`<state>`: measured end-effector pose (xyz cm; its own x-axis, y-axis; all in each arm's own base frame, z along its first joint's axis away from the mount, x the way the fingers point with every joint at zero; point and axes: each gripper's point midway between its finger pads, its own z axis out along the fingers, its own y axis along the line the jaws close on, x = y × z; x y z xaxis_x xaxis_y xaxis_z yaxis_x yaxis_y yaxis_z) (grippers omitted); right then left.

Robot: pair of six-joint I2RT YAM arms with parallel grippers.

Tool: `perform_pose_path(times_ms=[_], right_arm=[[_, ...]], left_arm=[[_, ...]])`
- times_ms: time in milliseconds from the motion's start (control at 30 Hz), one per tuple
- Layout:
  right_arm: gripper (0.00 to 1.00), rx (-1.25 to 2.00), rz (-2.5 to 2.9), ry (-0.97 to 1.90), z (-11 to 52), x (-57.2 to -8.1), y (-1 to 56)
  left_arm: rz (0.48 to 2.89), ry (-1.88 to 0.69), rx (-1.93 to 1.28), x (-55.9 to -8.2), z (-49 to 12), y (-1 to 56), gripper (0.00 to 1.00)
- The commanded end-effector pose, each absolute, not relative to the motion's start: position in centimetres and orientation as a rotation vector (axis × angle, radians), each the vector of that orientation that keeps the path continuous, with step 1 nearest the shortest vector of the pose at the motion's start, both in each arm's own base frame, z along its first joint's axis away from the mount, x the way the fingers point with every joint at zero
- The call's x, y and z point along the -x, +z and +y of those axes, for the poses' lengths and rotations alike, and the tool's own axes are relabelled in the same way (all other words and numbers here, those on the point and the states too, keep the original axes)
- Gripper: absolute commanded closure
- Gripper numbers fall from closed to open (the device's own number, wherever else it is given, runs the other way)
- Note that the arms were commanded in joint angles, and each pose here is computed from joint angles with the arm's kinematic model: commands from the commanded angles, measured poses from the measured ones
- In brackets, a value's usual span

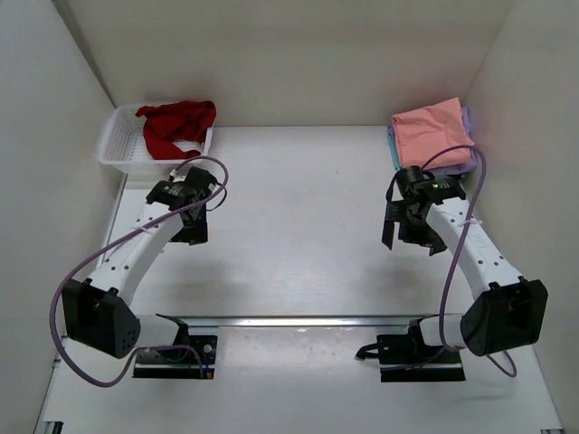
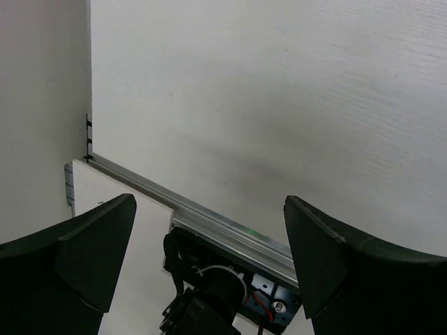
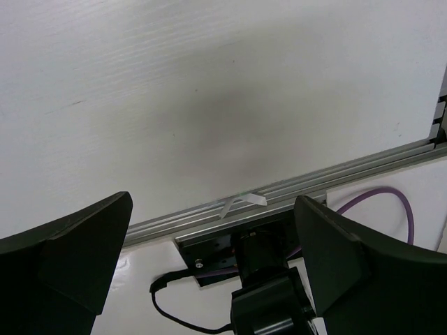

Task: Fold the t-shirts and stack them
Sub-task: Grab crumpled tshirt from bin with the left arm

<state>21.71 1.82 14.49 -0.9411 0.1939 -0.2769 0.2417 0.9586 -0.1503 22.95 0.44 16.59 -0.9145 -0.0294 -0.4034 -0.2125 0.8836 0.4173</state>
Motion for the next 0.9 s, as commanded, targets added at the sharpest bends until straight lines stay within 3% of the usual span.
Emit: perform_pose_path(times_ms=[0,300,533,600,767,800,833,867], right_arm=[[0.01,-0.354,2.803,-0.218,1.8,-21.9,15.5],[0.01,-0.326,2.810,-0.164,3.3,-21.9,16.1],[0.01,-0.160,2.767,-0.014,9.2,-23.2,19.6],[0.01,-0.135,2.782,-0.021,9.6,-23.1,19.7],[0.01,-0.101,2.818,-0.031,9.5,-23.2,19.5],[0.01,-0.106,2.820,-0.018,9.7,-23.2,19.5],[0.00,-0.104,2.821,-0.018,9.6,-23.2,19.6],[0.01,-0.081,2.827,-0.015,9.7,-23.3,19.5]], left_arm=[[2.578,0.578,0.196,-24.0,-0.1,18.9,0.02],[2.493,0.420,0.243,-27.9,-0.9,20.8,0.01],[2.357,0.377,0.496,-37.3,-0.7,24.3,0.01],[2.336,0.238,0.453,-40.8,-2.1,26.0,0.01],[2.329,0.139,0.500,-47.2,-1.3,24.4,0.02],[2.289,0.115,0.497,-48.4,-1.6,25.7,0.17],[2.296,0.128,0.531,-49.6,-0.7,24.5,0.51],[2.262,0.117,0.573,-51.0,0.1,24.9,0.58]])
